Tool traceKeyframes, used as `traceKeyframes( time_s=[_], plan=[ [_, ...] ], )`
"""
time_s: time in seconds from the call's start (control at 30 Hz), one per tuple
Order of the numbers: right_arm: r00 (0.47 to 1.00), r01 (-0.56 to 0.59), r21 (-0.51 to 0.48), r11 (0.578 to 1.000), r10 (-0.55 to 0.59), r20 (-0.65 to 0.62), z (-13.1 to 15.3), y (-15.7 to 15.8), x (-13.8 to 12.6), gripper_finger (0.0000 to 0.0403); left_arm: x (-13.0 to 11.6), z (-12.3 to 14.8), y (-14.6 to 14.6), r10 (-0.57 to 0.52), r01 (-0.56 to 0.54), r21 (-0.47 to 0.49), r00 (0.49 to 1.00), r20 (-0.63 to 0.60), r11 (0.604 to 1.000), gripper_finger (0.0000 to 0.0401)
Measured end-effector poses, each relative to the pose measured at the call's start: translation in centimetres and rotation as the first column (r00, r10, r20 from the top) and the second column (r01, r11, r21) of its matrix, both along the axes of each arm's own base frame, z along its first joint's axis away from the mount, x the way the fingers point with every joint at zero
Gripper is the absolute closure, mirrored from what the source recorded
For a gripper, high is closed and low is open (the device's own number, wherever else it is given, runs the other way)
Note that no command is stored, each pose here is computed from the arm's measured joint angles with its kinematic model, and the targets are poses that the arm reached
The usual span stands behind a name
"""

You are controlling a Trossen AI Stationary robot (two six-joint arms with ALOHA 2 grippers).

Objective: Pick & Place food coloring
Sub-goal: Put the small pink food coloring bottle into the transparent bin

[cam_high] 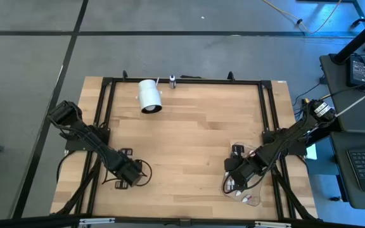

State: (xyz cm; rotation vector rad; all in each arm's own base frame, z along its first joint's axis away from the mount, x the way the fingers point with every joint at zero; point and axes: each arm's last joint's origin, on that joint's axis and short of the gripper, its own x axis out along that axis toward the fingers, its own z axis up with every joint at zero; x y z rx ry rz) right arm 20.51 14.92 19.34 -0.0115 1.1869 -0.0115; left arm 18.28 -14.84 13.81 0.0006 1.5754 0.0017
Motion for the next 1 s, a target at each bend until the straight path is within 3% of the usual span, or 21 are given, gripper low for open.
traceKeyframes(
  time_s=[0.37,0.7,0.83,1.0],
  plan=[
    [1.000,0.000,0.000,1.000,0.000,0.000,0.0,0.0,0.0,0.0283,0.2,0.0,-0.2,-0.020,0.020,-0.019,0.999,0.030,1.000,0.0326],
    [1.000,0.026,0.017,1.000,-0.026,-0.010,0.7,0.2,0.2,0.0283,1.9,1.2,-0.9,0.036,-0.028,-0.071,0.994,0.108,0.997,0.0329],
    [0.999,0.024,0.061,0.998,-0.026,0.036,2.4,0.8,0.9,0.0283,3.6,2.7,-0.7,0.129,-0.113,-0.099,0.978,0.166,0.989,0.0331],
    [0.977,-0.144,0.054,0.988,0.133,0.165,4.3,1.7,2.2,0.0283,6.6,4.6,-0.4,0.312,-0.261,-0.189,0.888,0.337,0.947,0.0328]
  ],
)
